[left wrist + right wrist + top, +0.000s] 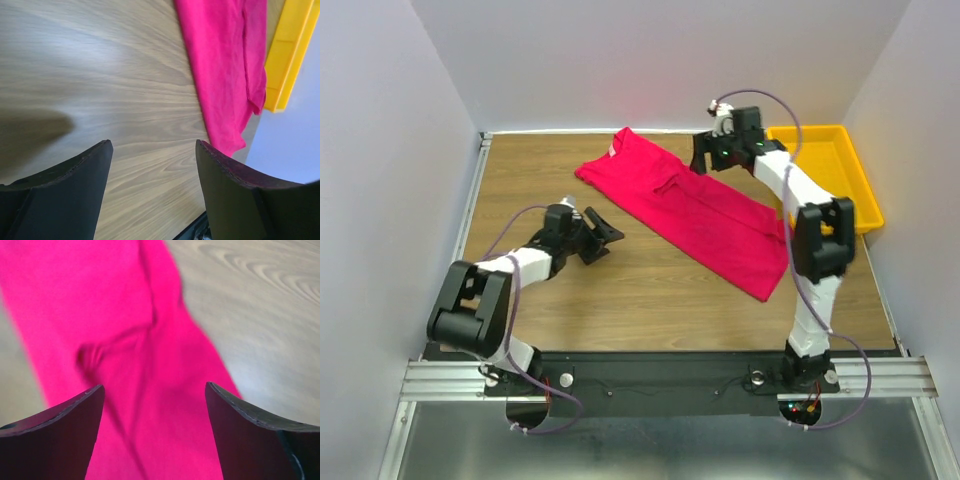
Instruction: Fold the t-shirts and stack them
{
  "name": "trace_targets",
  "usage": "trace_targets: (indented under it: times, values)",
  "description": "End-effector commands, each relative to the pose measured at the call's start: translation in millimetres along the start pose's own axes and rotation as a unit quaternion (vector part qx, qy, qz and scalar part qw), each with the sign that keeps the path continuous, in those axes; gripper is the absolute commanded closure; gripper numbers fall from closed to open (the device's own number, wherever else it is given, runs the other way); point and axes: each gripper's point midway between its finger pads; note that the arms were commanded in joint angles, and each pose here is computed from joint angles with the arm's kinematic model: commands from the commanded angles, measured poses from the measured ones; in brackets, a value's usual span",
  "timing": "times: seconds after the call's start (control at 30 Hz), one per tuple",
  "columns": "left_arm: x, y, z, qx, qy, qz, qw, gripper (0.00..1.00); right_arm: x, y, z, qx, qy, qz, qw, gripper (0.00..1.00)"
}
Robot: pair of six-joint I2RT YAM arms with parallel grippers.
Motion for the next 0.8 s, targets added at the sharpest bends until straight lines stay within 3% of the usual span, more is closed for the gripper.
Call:
trace_targets:
  times: [0.0,0.13,0.3,0.47,0.6,0.77]
  values:
    - [-29.6,-17.1,-49.1,0.002,-0.052,-0.001,0.999,0.22,79.5,0.3,14.2,0.090,0.072,-0.046,0.992,0.12]
    - [-55.7,-61.4,-56.2,0.039,-0.041,0.033,0.998,0.23,136.3,-26.9,16.2,0.096,0.070,-0.051,0.992,0.10]
    - [-83.1,-105.9,-51.9,0.088,-0.020,0.057,0.994,0.25,173.9,-63.8,-2.0,0.071,0.048,-0.049,0.995,0.09]
    - [-103.4,-132.1,-59.5,0.127,-0.006,0.067,0.990,0.31,190.8,-86.5,-15.5,0.046,0.031,-0.053,0.997,0.09]
    - [-118.5,-144.7,-38.6,0.154,0.049,0.059,0.985,0.43,201.6,-95.4,-24.9,0.029,0.025,-0.067,0.997,0.07]
    - [-134.2,-151.5,-17.1,0.148,0.131,0.048,0.979,0.48,211.5,-97.2,-30.1,0.021,0.022,-0.082,0.996,0.07]
Point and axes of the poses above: each gripper's point midway between its finger pads, its own x axis back along the fingers, its own z axis along the line the jaws close on, y = z × x, and after that the axes turned 14 degrees about x, right-handed
